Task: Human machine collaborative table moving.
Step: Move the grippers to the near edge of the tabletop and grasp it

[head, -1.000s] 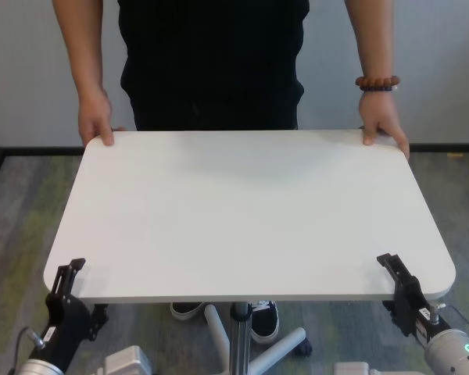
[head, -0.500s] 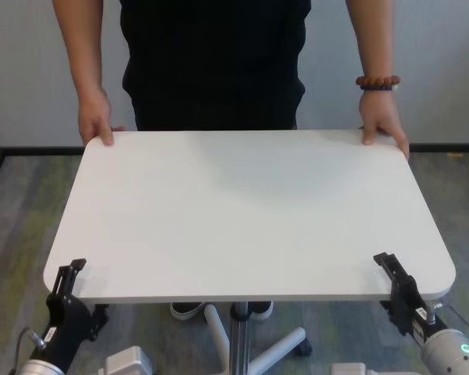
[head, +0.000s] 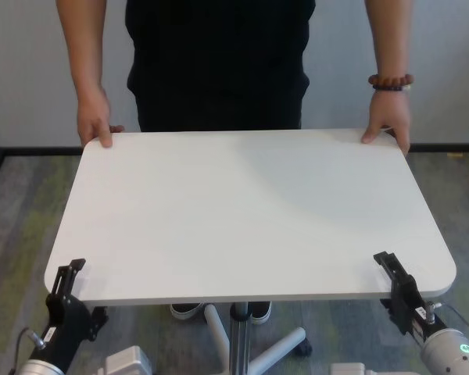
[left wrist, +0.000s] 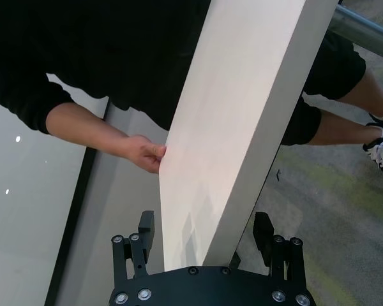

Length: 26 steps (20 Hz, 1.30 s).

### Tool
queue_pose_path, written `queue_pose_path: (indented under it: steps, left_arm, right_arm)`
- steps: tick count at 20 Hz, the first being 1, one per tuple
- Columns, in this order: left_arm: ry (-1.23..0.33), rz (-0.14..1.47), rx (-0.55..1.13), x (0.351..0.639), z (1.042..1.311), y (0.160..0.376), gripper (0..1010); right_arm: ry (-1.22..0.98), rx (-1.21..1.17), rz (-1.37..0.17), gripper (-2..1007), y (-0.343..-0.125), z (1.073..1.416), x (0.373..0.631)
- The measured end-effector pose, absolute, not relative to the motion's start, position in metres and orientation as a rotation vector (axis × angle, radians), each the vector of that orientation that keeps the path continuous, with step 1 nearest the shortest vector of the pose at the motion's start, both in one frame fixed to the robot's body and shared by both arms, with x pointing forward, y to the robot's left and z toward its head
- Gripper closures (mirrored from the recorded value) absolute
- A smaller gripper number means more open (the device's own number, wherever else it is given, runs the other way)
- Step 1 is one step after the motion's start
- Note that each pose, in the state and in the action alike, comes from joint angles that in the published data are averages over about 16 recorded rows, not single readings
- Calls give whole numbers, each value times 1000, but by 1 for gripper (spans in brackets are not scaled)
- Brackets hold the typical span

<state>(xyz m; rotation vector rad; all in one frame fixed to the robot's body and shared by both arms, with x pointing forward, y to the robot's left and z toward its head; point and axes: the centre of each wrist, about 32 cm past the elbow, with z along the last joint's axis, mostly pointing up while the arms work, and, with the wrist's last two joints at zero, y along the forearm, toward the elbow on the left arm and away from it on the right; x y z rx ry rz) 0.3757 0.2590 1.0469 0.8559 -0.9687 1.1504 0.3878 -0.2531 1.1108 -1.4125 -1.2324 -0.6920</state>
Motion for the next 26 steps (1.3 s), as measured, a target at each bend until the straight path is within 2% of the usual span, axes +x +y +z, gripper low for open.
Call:
queue_pose_path:
  steps: [26]
  left_arm:
    - [-933, 1183, 819, 377, 1048, 260, 6]
  right_arm:
    - [-1198, -1360, -690, 5, -254, 1113, 388]
